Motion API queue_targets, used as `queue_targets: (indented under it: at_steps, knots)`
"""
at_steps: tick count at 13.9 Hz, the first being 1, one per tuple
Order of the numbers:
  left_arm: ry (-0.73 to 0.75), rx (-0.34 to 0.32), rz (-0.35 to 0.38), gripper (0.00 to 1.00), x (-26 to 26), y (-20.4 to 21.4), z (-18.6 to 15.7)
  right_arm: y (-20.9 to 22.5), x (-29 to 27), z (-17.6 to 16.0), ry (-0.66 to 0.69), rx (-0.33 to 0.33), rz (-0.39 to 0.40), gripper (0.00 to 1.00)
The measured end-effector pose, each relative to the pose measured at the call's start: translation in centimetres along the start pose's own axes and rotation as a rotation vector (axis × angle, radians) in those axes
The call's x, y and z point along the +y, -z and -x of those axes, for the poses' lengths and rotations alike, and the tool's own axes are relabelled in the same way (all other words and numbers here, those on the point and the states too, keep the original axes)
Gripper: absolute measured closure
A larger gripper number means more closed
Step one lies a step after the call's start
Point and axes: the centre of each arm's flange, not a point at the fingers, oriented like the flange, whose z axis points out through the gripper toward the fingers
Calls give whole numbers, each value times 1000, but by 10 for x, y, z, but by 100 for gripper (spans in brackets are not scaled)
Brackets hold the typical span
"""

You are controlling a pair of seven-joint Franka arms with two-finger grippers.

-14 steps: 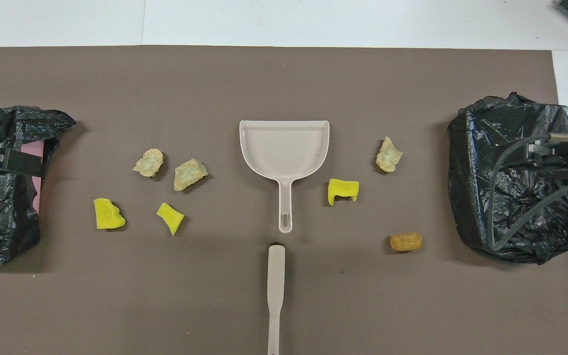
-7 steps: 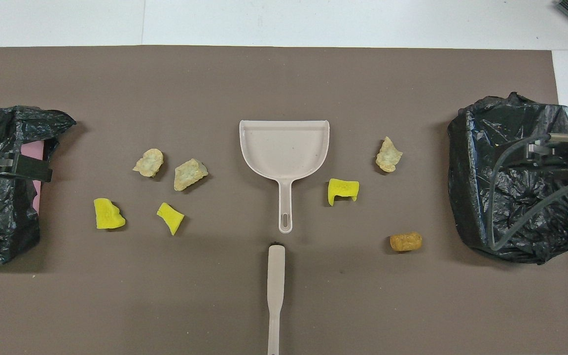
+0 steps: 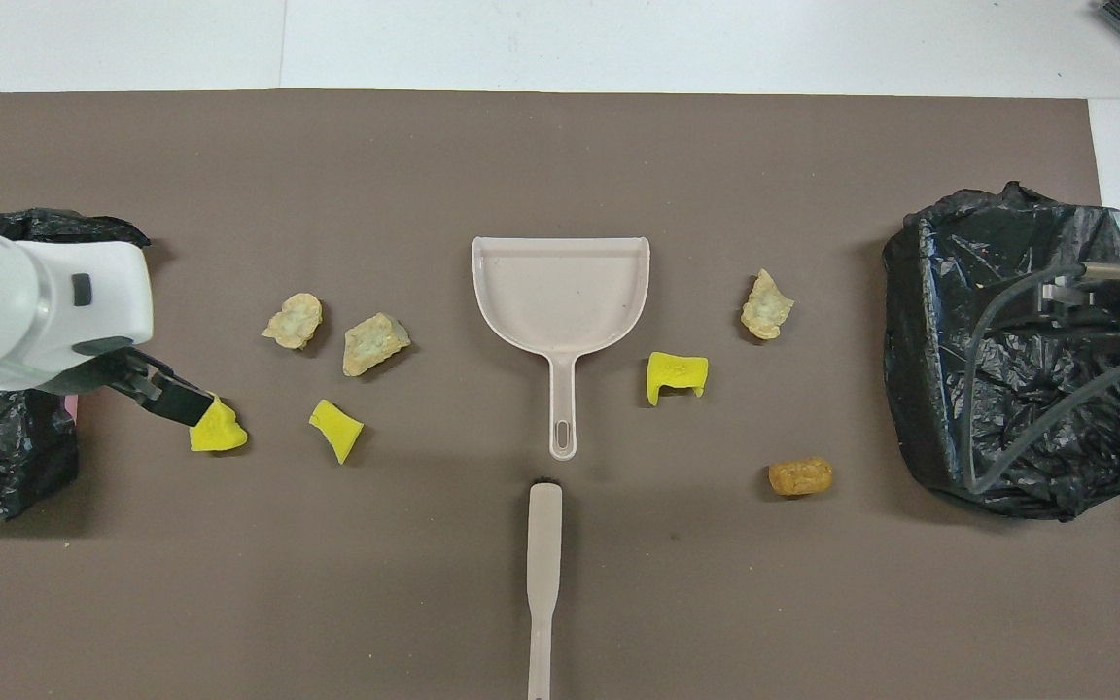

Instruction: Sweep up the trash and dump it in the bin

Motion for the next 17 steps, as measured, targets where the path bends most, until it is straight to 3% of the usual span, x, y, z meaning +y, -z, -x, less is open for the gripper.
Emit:
queue_targets:
  at_steps: [4,7,12,17]
  knots:
    - [-127,-12,7,0,76,-31,-8,0,0,0,0,0,0,0]
    - [-139,-18,22,0,128,-52,-13,0,0,0,0,0,0,0]
    - [-59,-8,-4,0,239,-96,-19,0,0,0,0,0,0,0]
    - [104,26,-24,0,348,-153,5,0,0,0,0,0,0,0]
